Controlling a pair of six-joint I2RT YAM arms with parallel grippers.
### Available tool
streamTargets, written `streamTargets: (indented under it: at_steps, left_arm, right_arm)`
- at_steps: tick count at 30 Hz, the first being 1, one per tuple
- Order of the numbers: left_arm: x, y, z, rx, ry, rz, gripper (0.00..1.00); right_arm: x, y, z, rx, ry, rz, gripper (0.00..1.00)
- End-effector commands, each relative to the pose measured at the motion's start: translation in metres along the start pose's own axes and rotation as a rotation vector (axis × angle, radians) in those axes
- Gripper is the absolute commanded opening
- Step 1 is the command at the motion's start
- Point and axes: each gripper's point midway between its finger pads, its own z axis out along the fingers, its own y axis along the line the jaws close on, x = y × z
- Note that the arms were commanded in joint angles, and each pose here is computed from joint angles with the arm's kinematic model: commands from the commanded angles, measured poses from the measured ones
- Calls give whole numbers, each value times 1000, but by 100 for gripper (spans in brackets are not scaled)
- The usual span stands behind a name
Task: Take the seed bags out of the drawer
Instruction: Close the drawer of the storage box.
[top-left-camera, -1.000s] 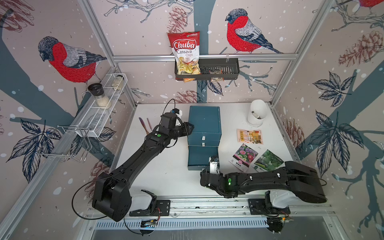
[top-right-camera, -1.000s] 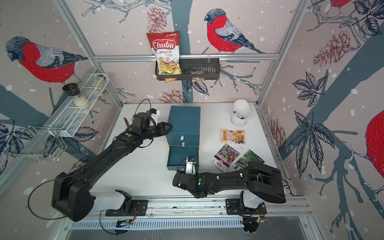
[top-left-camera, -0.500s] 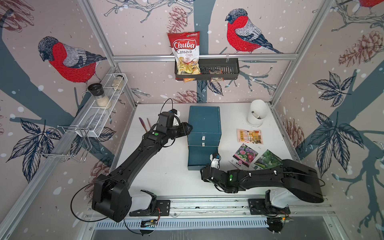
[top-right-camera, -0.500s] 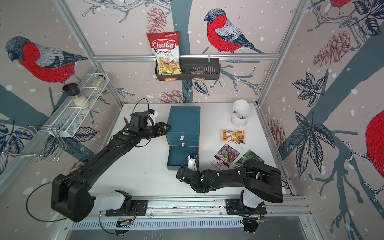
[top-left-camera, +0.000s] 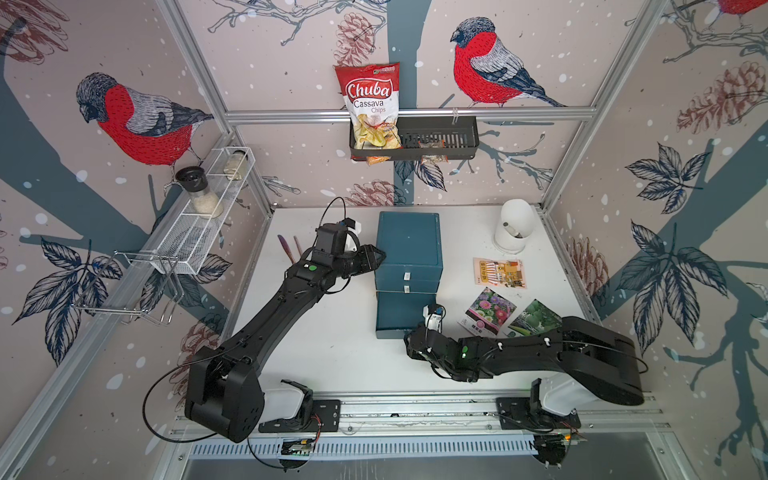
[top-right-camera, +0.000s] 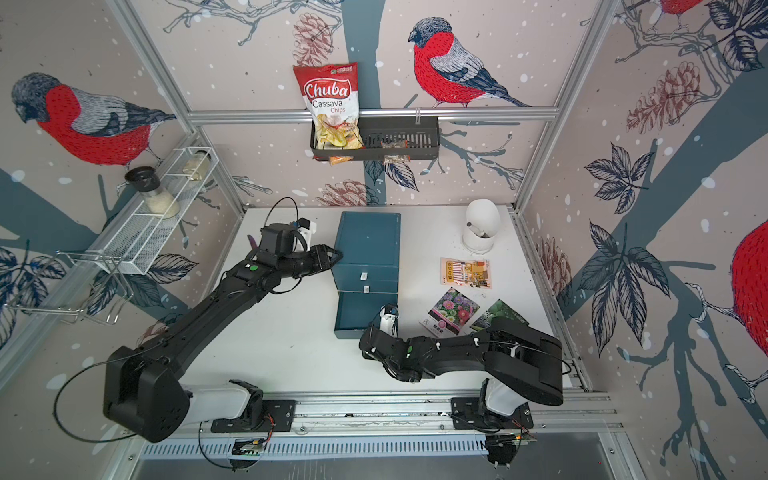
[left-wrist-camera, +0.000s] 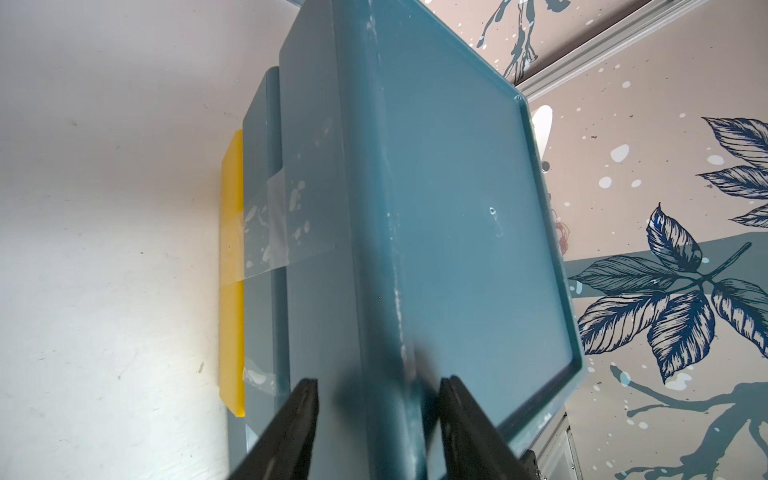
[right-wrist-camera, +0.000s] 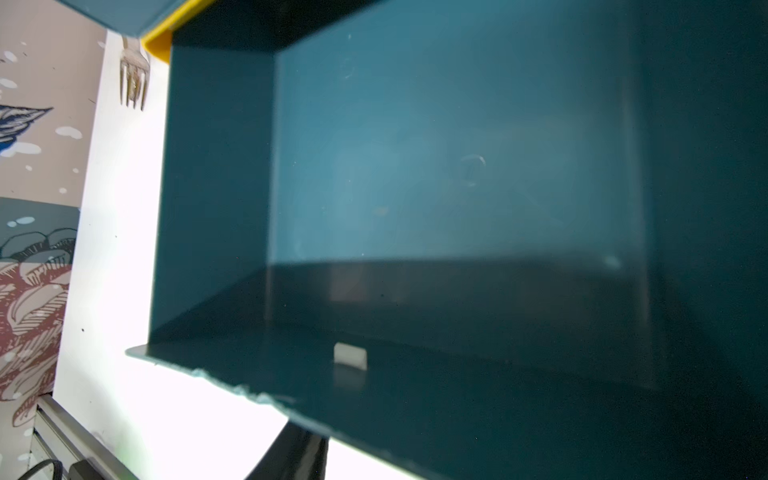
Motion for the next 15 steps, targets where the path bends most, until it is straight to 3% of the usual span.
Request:
streamTargets:
  at_steps: [1, 10, 15]
  left_arm:
    - [13, 17, 0, -66, 40, 4, 48]
    - [24, 27, 3, -90, 69, 21, 41]
    - [26, 30, 4, -97, 74, 29, 36]
  right_arm:
    - [-11, 14, 3, -60, -35, -5, 42]
    - [-46, 15, 8, -80, -129, 28, 35]
    - [-65, 11, 15, -79, -193, 57, 26]
